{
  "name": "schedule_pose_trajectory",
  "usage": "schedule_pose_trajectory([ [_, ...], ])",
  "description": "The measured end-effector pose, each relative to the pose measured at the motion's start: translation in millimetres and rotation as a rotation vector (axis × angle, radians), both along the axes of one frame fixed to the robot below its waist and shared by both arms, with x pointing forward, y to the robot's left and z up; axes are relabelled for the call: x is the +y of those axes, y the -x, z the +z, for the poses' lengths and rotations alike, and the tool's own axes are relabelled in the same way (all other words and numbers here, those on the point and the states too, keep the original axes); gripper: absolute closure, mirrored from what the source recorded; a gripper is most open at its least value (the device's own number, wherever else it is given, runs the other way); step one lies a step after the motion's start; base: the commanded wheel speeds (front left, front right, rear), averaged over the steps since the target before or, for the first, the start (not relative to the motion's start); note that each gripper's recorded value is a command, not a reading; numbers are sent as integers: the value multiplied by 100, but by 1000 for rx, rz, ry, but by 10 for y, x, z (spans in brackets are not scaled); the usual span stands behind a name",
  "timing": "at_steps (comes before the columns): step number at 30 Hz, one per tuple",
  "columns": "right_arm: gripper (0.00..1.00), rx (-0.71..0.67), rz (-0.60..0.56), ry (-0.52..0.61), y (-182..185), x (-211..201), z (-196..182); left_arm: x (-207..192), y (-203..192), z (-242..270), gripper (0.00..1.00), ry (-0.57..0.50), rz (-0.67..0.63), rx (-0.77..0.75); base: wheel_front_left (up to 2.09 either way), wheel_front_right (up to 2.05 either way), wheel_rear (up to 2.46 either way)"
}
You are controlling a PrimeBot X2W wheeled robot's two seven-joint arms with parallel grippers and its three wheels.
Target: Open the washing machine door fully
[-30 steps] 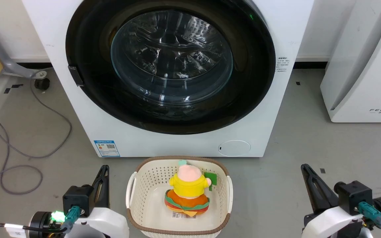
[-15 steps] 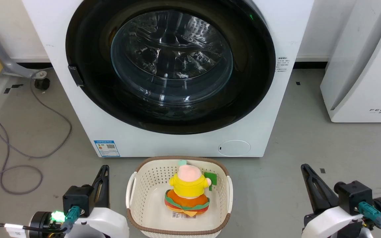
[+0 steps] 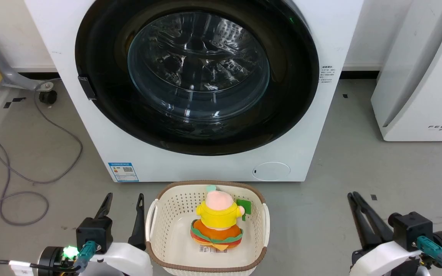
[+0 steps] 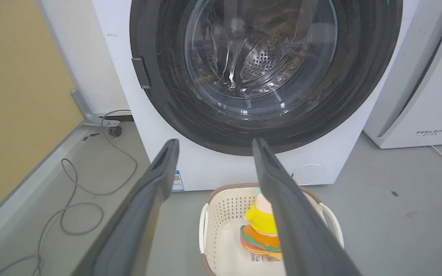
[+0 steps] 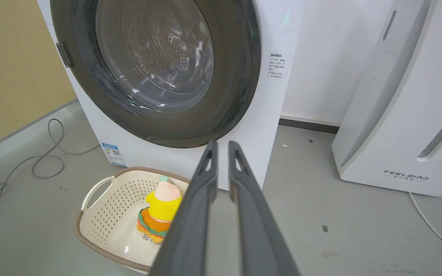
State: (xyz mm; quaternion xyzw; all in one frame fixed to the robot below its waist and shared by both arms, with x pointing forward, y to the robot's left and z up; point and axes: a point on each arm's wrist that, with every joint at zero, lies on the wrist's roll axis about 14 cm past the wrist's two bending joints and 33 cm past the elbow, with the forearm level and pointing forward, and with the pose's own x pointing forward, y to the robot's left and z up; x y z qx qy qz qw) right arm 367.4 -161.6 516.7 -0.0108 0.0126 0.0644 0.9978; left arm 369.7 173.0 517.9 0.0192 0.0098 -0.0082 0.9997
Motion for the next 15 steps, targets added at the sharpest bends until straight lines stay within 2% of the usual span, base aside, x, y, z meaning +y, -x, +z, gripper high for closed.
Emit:
schedule_pose_trajectory([
  [9, 100, -3, -6, -87, -1, -9, -13, -20, -9, -37, 0, 3, -5, 1, 0, 0, 0],
  [15, 100, -2, -7, -226, -1, 9, -10, -34, -50, -2, 0, 10, -8, -15, 0, 0, 0],
])
